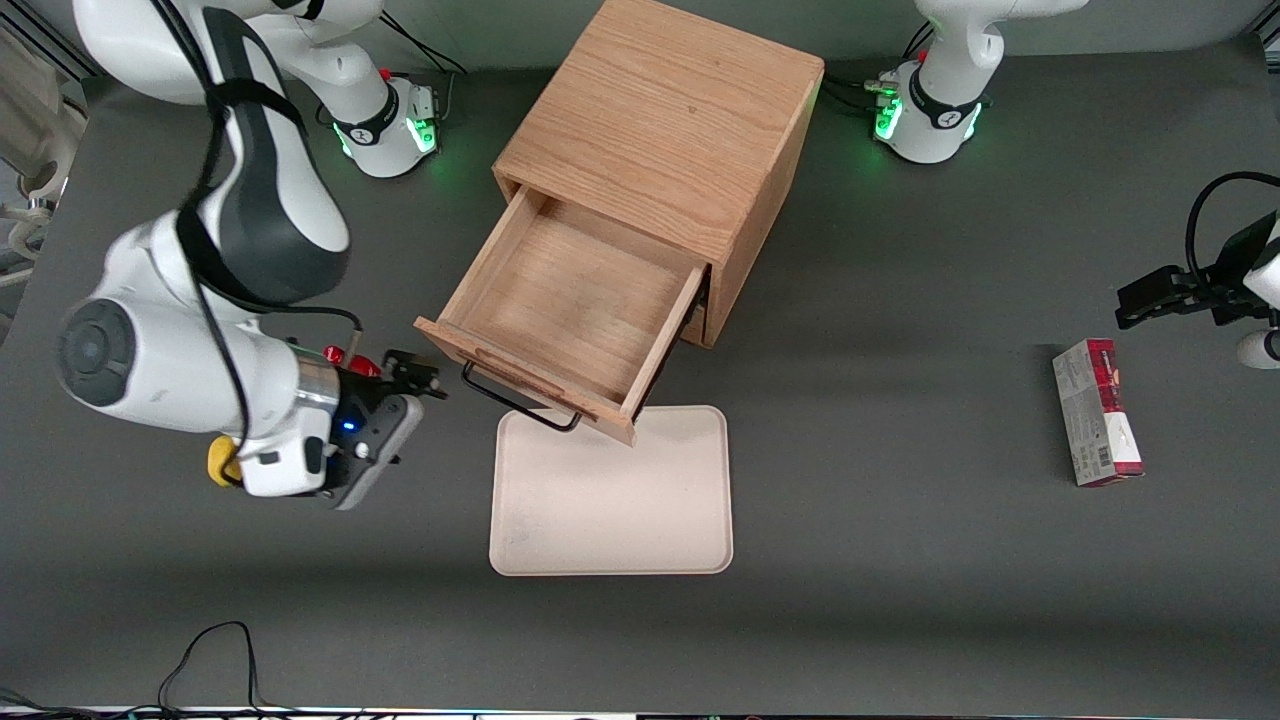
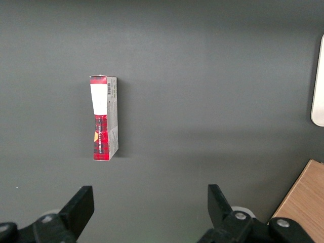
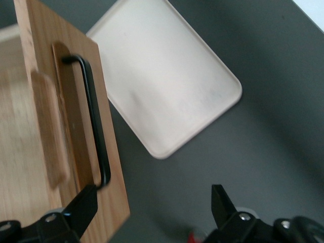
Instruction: Open upper drawer
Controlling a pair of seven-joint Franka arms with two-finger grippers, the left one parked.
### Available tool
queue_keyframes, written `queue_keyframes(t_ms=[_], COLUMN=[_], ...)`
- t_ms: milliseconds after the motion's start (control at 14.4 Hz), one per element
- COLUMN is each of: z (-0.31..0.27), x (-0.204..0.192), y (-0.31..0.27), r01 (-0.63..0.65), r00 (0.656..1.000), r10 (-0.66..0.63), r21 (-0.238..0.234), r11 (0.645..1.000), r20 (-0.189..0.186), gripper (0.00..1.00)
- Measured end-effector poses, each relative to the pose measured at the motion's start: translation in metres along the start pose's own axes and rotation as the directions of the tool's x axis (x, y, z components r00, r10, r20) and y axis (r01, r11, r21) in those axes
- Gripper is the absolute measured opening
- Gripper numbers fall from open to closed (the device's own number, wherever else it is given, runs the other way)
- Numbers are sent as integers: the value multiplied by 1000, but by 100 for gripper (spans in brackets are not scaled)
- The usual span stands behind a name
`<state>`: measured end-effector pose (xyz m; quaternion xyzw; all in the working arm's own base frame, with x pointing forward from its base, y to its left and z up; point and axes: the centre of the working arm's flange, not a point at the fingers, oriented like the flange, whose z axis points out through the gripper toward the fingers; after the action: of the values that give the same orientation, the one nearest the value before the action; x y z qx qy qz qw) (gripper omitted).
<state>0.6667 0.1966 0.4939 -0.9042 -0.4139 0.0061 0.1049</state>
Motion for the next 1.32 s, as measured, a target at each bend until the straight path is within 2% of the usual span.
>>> queue_keyframes(t_ms=[208, 347, 485, 693, 1040, 1179, 1318], z=[-14, -15, -12, -18, -30, -38, -53], x=[-34, -72, -117, -170, -193, -200, -208], y=[-5, 3, 14, 25, 37, 39, 39], r01=[-42, -122, -245, -435, -639, -667, -683], r00=[999, 992, 969, 899, 768, 743, 728], r10=[42, 122, 246, 436, 641, 669, 685], r21=[-22, -28, -37, -49, -63, -60, -54], r11=[999, 992, 969, 899, 767, 743, 729], r20=[30, 25, 24, 20, 12, 16, 41], gripper=[100, 100, 100, 100, 100, 100, 100])
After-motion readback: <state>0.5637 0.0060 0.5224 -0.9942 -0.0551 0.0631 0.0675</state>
